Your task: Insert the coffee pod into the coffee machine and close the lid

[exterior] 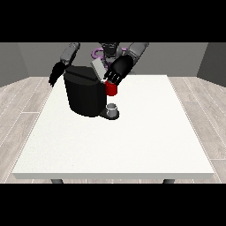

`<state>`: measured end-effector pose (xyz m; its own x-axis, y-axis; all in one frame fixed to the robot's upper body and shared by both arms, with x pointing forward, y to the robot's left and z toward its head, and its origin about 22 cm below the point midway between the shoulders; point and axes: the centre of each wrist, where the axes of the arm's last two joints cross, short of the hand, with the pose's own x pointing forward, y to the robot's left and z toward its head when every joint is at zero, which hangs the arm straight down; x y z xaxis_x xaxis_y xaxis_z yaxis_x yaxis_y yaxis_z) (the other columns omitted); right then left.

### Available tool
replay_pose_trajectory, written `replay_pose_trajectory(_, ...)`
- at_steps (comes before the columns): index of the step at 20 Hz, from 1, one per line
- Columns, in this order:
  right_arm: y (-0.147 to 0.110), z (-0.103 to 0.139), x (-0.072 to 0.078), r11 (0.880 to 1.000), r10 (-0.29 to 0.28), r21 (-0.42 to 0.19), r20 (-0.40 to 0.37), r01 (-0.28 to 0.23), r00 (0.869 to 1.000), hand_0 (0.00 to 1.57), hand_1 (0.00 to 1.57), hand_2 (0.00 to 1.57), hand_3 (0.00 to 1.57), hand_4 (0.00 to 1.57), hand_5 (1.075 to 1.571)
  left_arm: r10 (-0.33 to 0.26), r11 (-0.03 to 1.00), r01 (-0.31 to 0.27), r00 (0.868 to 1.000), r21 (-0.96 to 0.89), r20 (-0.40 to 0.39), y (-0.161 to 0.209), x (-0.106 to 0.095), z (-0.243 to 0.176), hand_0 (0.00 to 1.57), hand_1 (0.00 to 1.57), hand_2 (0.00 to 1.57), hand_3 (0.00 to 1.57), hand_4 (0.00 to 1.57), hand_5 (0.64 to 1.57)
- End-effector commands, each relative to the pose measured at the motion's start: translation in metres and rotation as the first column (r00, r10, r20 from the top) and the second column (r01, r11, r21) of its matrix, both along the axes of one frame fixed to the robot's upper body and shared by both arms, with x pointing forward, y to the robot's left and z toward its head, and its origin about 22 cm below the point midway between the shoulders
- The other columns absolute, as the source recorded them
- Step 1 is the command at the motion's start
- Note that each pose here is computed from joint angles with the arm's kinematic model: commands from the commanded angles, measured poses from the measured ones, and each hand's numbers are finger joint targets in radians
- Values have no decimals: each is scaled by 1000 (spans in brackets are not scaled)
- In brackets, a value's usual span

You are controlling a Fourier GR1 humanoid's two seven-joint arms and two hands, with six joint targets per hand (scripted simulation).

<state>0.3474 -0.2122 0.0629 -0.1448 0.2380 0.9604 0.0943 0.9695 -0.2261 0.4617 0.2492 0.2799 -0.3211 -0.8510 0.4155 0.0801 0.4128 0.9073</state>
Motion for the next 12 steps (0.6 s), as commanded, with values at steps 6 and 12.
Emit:
replay_pose_trajectory(6, 12, 12, 1, 1000, 14, 1, 37, -14, 999, 0, 0, 0, 0, 0, 1571, 42, 988, -52, 997, 145, 68, 10, -2, 5, 1173, 1173, 1194, 1066, 0, 1571)
replay_pose_trajectory(12, 0, -3, -1, 999, -47, 19, -22, 48, 999, 0, 0, 0, 0, 0, 1571, -7, 993, 5, 1000, 121, 17, -6, 2, -33, 1115, 1115, 1136, 1016, 0, 1571)
